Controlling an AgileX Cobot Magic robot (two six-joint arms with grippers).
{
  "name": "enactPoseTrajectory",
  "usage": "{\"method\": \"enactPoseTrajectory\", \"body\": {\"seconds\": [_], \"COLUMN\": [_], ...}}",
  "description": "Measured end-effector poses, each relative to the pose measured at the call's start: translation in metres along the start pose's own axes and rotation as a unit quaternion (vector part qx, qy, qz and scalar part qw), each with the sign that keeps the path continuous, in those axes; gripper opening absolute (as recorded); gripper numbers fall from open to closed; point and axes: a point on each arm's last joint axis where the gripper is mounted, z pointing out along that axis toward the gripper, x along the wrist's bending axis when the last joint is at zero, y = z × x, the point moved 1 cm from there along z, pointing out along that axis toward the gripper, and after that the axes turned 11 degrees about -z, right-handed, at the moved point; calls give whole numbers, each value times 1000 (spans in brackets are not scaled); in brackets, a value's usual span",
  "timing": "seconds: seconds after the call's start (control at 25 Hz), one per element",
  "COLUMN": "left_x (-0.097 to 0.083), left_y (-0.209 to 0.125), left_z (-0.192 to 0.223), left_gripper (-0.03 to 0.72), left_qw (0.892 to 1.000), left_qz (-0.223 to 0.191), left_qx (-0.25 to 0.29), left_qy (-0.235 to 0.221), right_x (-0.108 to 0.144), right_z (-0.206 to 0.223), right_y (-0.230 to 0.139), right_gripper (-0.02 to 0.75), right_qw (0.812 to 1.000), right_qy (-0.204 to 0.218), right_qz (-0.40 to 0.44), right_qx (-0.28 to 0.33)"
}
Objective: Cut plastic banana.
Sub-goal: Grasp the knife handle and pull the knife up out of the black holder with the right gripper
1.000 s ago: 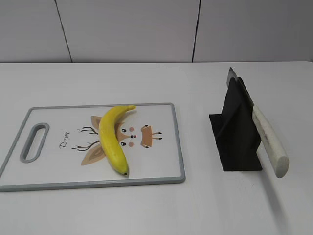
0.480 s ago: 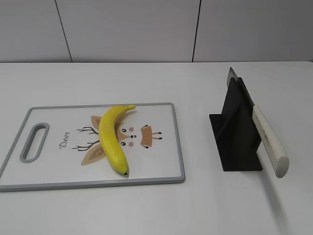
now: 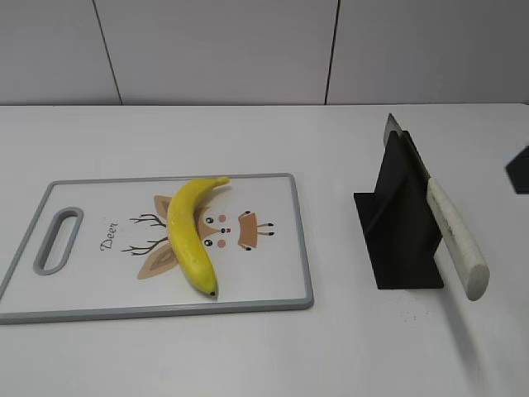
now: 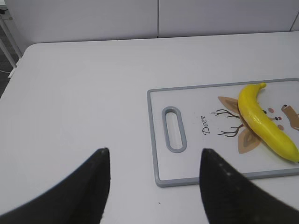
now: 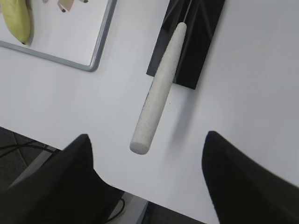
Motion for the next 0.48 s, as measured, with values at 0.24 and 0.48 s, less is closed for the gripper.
{"method": "enactPoseTrajectory", "body": {"seconds": [0.24,0.48], "left_x": [0,0], "left_y": [0,0], "left_z": [0,0], "left_gripper": [575,575], "left_qw": [1000,1000], "left_qz": [0,0], "left_qx": [0,0], "left_qy": [0,1], "right_x": [-9,-15], "right_z": [63,120], "right_y": [21,24], "right_gripper": [570,570], "right_qw": [994,982], "right_qy": [14,19], "right_qz": [24,49], "right_qx": [104,180]}}
